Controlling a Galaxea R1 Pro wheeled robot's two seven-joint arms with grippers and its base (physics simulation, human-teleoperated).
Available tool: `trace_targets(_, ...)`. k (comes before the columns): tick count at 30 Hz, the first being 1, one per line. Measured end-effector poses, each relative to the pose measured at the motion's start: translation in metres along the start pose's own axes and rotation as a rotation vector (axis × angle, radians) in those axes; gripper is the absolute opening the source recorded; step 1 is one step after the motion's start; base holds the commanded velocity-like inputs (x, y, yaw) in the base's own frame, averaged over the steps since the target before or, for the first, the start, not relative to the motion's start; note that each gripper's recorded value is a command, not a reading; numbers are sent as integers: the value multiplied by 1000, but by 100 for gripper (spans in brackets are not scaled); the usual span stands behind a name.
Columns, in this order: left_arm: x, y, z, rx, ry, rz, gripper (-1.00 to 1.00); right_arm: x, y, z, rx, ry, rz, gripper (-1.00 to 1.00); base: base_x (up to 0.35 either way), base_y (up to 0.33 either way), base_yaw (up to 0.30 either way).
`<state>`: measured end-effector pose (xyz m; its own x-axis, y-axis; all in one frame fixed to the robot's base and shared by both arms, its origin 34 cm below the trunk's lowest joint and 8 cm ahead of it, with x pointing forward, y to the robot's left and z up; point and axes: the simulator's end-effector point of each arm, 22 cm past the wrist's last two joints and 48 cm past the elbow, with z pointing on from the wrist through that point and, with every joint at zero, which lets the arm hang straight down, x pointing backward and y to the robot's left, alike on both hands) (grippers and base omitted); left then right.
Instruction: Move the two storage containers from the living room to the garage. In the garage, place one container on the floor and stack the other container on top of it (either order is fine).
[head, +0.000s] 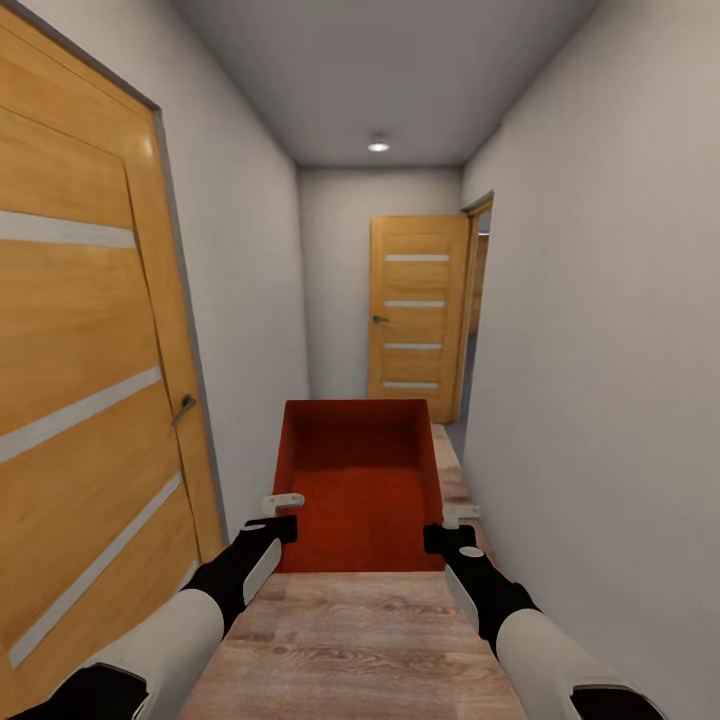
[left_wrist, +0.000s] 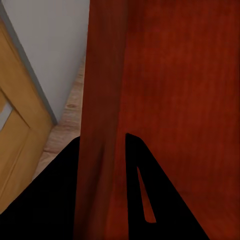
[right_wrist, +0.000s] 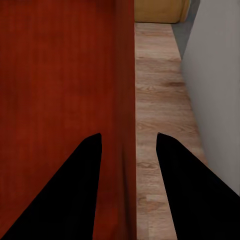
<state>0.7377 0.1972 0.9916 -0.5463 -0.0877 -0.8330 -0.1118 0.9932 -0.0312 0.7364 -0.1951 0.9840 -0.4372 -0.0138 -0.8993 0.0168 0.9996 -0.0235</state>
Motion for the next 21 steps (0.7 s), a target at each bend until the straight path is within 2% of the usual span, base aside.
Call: trace_targets(21,0,0,0,0,1,0,-100,0,0,0,0,0,0,-100,323,0,0)
